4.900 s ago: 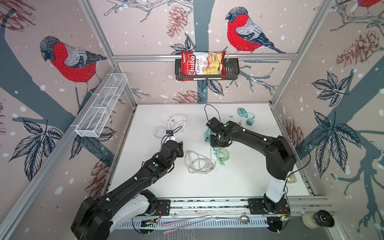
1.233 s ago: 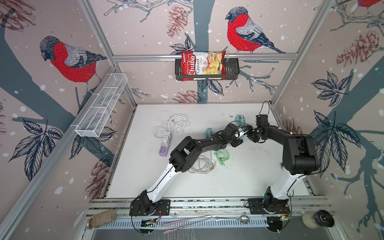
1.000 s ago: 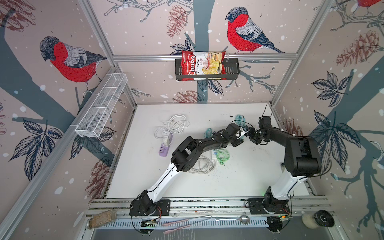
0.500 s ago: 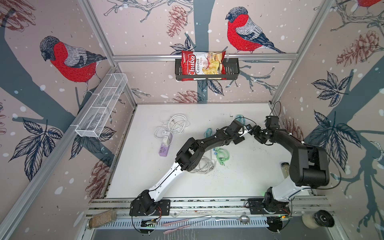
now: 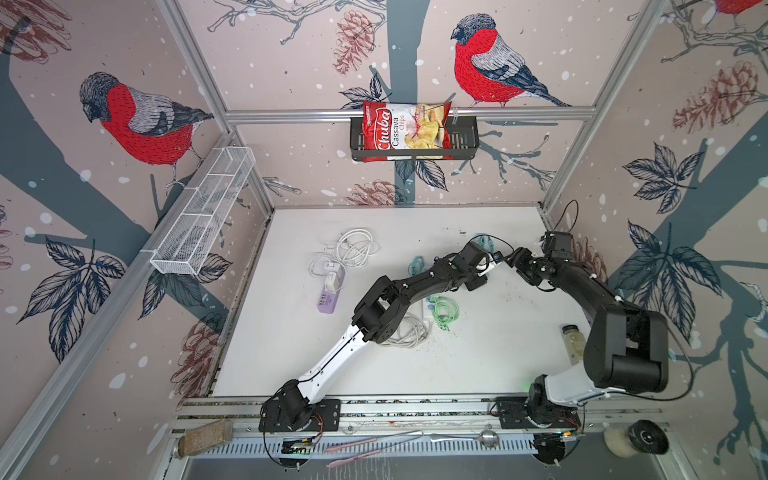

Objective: Insert the plug

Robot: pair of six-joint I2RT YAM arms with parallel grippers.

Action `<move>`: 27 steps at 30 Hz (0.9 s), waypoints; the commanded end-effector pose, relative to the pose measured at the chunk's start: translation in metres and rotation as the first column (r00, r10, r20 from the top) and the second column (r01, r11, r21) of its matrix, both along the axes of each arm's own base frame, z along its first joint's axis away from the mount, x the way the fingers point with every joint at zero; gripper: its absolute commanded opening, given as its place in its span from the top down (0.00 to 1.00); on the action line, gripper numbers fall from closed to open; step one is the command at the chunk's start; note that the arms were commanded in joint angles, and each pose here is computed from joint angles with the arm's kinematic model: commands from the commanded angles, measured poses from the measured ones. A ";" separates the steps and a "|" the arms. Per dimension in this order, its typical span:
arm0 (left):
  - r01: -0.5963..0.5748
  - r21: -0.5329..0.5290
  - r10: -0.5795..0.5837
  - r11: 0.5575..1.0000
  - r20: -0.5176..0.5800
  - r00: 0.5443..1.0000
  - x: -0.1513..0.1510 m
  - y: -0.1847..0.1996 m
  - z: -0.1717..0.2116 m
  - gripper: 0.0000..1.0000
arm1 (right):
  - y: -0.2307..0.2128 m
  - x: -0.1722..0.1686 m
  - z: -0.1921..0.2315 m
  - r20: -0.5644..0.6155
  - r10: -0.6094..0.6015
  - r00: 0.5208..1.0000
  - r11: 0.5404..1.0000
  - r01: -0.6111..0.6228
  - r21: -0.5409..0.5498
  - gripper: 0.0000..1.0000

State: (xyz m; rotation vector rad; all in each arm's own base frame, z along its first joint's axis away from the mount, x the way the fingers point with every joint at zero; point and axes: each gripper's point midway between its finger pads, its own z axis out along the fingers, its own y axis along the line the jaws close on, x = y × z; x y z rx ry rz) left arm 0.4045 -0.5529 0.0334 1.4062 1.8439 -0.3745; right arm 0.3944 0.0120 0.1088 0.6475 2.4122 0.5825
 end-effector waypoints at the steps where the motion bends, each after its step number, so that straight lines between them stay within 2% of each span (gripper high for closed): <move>1: -0.003 0.083 0.006 0.997 -0.038 0.999 -0.007 0.014 -0.018 0.76 | -0.001 -0.001 0.005 0.019 0.001 1.000 1.000 -0.001 0.010 0.37; 7: -0.057 0.017 0.057 0.998 0.008 0.998 0.004 0.010 0.010 0.85 | -0.012 -0.009 0.025 0.065 -0.033 0.997 0.999 0.033 0.006 0.36; 15: -0.087 -0.186 0.108 0.979 0.105 0.989 0.005 0.019 0.086 0.88 | -0.028 -0.027 0.043 0.099 -0.058 0.993 0.998 0.057 0.016 0.36; 21: -0.003 -0.333 0.050 0.943 0.132 0.990 -0.018 0.026 0.135 0.88 | 0.006 -0.036 0.057 0.136 0.095 0.986 0.991 -0.106 0.076 0.37; 27: 0.069 -0.450 0.012 0.890 0.175 0.984 -0.039 0.037 0.161 0.91 | 0.065 -0.048 0.101 0.275 0.280 0.920 0.936 -0.325 0.136 0.36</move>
